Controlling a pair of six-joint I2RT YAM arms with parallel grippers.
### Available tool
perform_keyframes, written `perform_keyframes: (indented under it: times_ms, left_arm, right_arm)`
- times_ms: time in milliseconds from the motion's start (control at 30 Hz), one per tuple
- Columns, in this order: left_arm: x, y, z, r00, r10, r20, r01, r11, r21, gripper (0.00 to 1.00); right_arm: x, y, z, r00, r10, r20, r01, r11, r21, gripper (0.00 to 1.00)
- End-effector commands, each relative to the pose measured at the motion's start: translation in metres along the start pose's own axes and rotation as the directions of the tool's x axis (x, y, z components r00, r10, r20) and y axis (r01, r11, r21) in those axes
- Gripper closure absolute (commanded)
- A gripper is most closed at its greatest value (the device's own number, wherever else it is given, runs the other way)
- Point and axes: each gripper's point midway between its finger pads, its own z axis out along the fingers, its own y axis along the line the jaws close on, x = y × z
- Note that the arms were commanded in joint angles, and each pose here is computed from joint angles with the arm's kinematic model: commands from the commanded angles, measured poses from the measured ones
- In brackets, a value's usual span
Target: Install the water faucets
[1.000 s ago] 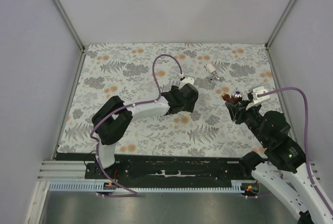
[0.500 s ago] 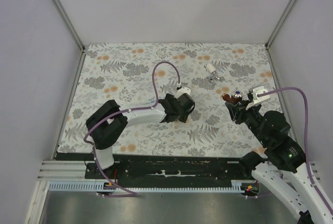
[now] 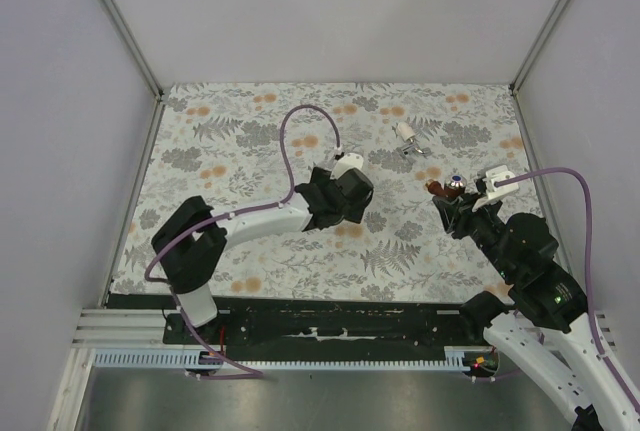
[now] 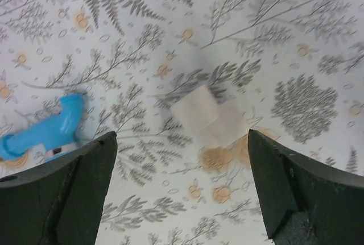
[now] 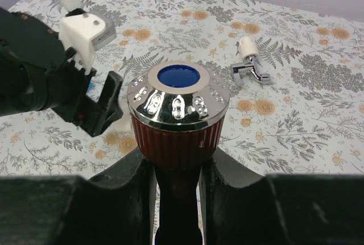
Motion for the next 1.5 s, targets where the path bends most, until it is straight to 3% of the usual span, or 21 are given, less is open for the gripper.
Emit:
perform_keyframes:
  times_ms: [0, 333, 633, 867, 1133, 1267, 1467]
  left_arm:
    - [-0.038, -0.031, 0.013, 0.995, -0.079, 0.061, 0.077, 0.996, 0.036, 0.00]
    - [-0.009, -0.023, 0.041, 1.000, 0.015, 0.001, -0.015, 0.997, -0.077, 0.00]
    - [0.004, -0.002, 0.032, 1.000, 0.026, -0.006, -0.027, 0.992, -0.121, 0.00]
    - [0.009, 0.008, 0.016, 1.000, -0.023, 0.004, 0.023, 0.995, -0.096, 0.00]
    - [0.014, 0.023, 0.011, 0.985, -0.174, -0.008, 0.174, 0.984, -0.030, 0.00]
    - [0.007, 0.010, 0.005, 0.982, -0.190, -0.016, 0.191, 0.980, 0.052, 0.00]
    - [0.013, 0.014, 0.008, 0.982, -0.189, -0.022, 0.190, 0.981, 0.029, 0.00]
  right_arm:
    - [-0.011, 0.002, 0.000, 0.999, 0.005, 0.042, -0.004, 1.000, -0.013, 1.00]
    - [-0.010, 0.003, 0.000, 0.999, 0.002, 0.035, -0.001, 1.000, -0.017, 1.00]
    - [-0.011, 0.003, 0.000, 0.999, 0.001, 0.038, 0.000, 1.000, -0.017, 1.00]
    - [-0.010, 0.005, 0.000, 0.999, 0.000, 0.035, 0.001, 1.000, -0.027, 1.00]
    - [-0.012, 0.004, -0.002, 0.999, 0.001, 0.042, 0.000, 1.000, -0.025, 1.00]
    - [-0.012, 0.004, -0.002, 0.999, 0.001, 0.040, 0.000, 1.000, -0.026, 1.00]
    - [-0.013, 0.004, -0.005, 0.999, -0.001, 0.046, 0.002, 1.000, -0.024, 1.00]
